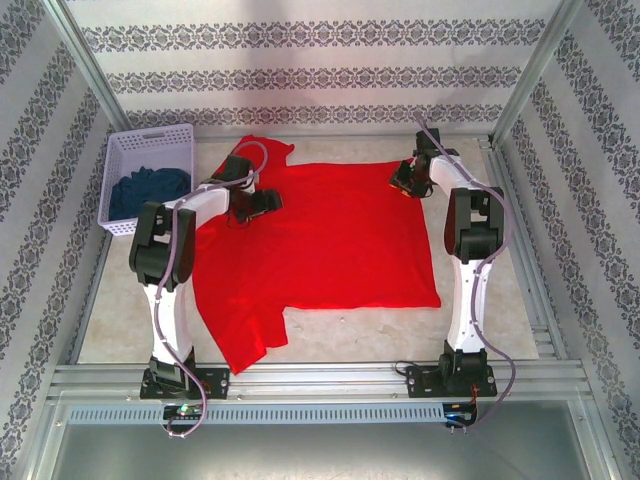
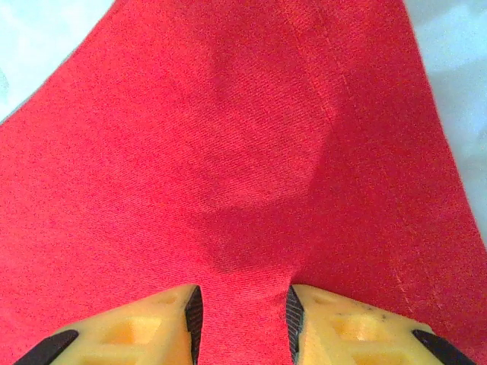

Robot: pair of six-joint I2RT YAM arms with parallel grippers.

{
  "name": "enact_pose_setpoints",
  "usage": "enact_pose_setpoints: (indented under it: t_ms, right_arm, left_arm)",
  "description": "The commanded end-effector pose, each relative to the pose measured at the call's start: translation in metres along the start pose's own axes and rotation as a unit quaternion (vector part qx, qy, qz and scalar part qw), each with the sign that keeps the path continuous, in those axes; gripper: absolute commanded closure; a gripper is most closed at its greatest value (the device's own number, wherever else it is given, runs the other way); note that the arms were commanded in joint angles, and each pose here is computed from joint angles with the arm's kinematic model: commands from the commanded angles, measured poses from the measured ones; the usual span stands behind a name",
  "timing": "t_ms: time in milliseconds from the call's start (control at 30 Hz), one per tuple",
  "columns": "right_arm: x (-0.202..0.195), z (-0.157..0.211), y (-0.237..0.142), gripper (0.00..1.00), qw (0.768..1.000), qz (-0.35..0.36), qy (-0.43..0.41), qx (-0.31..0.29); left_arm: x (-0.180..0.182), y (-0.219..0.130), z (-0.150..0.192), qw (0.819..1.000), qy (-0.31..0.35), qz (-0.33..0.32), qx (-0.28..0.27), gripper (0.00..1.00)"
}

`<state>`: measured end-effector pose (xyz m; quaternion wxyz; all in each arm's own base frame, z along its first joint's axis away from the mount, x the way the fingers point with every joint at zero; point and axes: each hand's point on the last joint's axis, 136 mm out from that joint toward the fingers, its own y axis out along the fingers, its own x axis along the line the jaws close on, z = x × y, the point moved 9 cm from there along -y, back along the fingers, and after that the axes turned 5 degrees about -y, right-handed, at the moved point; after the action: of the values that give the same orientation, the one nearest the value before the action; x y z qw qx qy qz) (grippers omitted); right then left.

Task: Fold the inside-out t-shirt
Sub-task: Move the T-shirt to the center of the table, then fold the T-shirt at the center of the table.

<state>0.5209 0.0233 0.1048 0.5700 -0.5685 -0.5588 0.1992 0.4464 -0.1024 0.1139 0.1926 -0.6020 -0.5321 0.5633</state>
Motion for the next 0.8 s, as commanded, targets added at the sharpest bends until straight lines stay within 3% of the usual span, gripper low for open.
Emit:
enact_pose_setpoints:
  t_ms: [0, 200, 367, 567, 767]
  right_arm:
    - [-0.011, -0.008, 0.012, 0.62, 0.999, 0.034, 0.0, 0.013]
    - [-0.005, -0.034, -0.004, 0.62, 0.999, 0.041, -0.026, -0.006]
    - [0.016, -0.027, -0.057, 0.56, 0.997, 0.018, -0.066, -0.045]
    - [0.021, 0.043, -0.121, 0.51, 0.992, 0.017, -0.097, -0.073]
    - [-0.031, 0.152, -0.15, 0.49, 0.992, 0.095, -0.075, -0.02]
  left_arm:
    - [-0.001, 0.015, 0.004, 0.999, 0.012, -0.012, 0.033, 0.19]
    - [-0.017, 0.014, -0.018, 0.999, 0.028, 0.001, 0.024, 0.18]
    - [-0.046, -0.031, -0.031, 0.998, 0.048, 0.036, -0.024, 0.12]
    - [-0.062, -0.107, -0.004, 0.992, 0.054, 0.067, -0.09, 0.1]
    - [-0.016, -0.145, 0.078, 0.997, 0.027, 0.005, -0.073, 0.1]
